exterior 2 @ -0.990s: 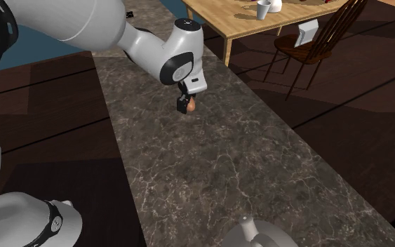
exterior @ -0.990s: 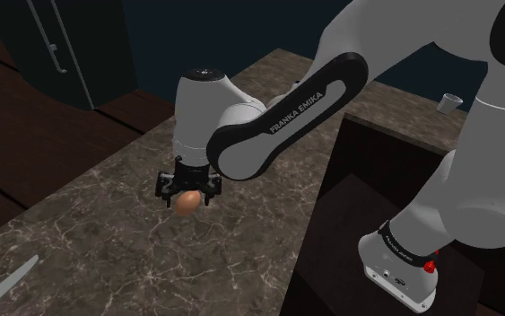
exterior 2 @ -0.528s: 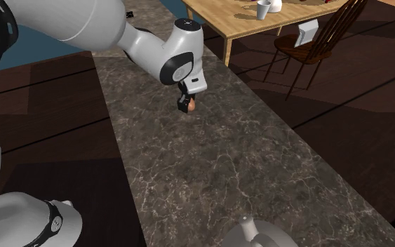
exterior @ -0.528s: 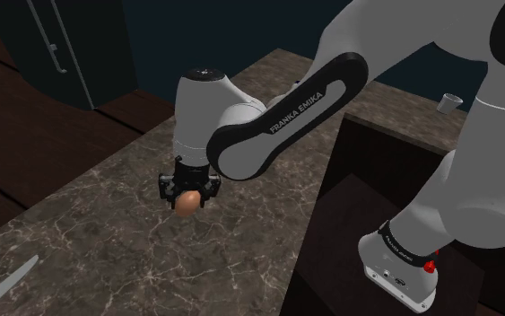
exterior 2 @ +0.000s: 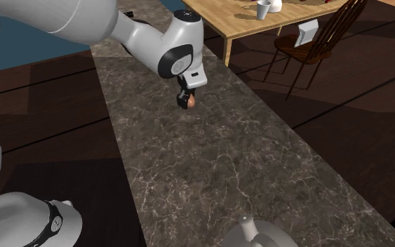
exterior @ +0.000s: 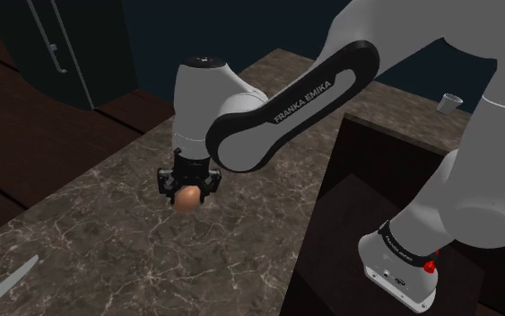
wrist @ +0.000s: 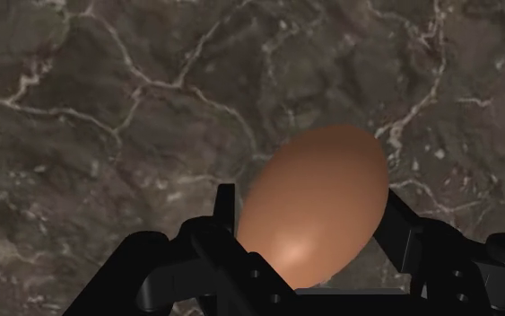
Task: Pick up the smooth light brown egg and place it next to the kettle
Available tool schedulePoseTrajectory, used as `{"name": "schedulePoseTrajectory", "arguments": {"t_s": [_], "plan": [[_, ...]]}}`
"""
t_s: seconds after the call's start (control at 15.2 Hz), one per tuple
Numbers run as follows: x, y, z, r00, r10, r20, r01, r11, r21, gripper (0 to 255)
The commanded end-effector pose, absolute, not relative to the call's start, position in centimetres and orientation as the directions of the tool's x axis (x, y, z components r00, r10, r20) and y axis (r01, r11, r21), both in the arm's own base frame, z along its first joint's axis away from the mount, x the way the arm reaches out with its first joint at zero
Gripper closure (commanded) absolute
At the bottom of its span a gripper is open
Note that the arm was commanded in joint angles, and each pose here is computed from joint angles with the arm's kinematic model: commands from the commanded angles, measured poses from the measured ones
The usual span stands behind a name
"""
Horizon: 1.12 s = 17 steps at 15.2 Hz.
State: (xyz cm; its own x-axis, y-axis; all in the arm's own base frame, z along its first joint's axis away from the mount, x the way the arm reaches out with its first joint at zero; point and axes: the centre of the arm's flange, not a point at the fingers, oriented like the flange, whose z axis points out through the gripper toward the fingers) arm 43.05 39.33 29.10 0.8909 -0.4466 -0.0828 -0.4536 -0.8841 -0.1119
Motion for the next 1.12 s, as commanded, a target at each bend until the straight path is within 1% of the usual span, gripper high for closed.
{"name": "schedulePoseTrajectory", "arguments": {"t_s": [0.0, 1.06], "plan": [[43.1, 39.3, 30.2, 0.891, -0.446, -0.083, -0.454, -0.884, -0.112, 255], [43.1, 39.3, 38.6, 0.891, -0.446, -0.083, -0.454, -0.884, -0.112, 255]]}}
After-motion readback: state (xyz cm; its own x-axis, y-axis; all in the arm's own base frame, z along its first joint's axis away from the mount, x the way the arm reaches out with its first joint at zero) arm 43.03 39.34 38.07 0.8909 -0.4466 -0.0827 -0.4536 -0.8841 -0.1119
